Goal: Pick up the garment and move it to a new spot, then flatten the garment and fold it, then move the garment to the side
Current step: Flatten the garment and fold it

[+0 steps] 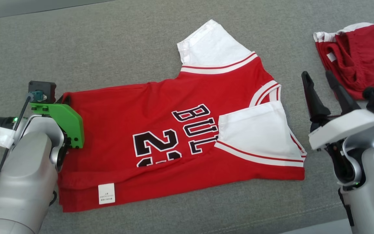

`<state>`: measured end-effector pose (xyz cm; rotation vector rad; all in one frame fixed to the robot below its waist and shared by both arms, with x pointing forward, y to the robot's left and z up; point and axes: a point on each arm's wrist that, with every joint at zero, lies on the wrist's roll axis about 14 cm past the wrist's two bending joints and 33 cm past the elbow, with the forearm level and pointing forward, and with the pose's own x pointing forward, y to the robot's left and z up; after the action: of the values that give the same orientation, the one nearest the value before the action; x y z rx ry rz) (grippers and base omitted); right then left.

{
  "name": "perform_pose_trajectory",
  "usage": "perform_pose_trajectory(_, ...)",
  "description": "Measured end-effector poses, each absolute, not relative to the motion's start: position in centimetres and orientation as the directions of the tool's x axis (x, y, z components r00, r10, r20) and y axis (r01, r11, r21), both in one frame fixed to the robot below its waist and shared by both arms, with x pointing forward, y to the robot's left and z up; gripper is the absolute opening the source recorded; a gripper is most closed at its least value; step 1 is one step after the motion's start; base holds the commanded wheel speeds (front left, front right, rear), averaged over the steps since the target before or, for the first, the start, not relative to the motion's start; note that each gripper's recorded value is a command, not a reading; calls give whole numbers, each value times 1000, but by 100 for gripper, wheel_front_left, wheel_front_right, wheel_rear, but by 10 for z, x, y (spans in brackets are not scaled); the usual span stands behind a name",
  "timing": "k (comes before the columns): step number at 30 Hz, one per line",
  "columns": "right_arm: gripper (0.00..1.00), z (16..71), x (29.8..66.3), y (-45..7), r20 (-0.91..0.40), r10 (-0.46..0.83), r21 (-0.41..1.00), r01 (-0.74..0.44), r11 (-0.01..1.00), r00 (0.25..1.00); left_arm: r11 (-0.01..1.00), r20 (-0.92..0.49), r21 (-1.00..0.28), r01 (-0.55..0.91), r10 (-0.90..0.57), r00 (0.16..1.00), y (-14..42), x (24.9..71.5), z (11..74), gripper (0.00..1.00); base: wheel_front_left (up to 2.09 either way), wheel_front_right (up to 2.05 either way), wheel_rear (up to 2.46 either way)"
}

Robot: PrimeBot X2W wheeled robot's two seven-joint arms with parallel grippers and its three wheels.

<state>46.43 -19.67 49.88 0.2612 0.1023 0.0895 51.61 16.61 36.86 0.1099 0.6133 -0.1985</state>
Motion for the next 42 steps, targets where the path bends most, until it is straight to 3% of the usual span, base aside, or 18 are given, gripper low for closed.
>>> perform_pose_trajectory(9, 100, 528, 523, -163, -95, 215, 146, -200, 969, 972, 976, -398, -9, 219, -204, 894, 156, 523, 410, 0, 0, 0, 0)
perform_pose_trajectory(23, 100, 483, 620, -98, -327, 302, 69, -296, 953, 896, 986, -288, -120, 112, -142, 947, 165, 507, 417, 0, 0, 0, 0)
perform_pose_trajectory(30, 100, 430, 648, -86, -447, 287, 81, -282, 956, 847, 987, -295, -141, 80, -119, 948, 168, 512, 401, 0, 0, 0, 0)
perform_pose_trajectory(42, 100, 384, 652, -61, -554, 307, 76, -321, 944, 774, 989, -323, -142, 48, -92, 942, 177, 506, 386, 0, 0, 0, 0)
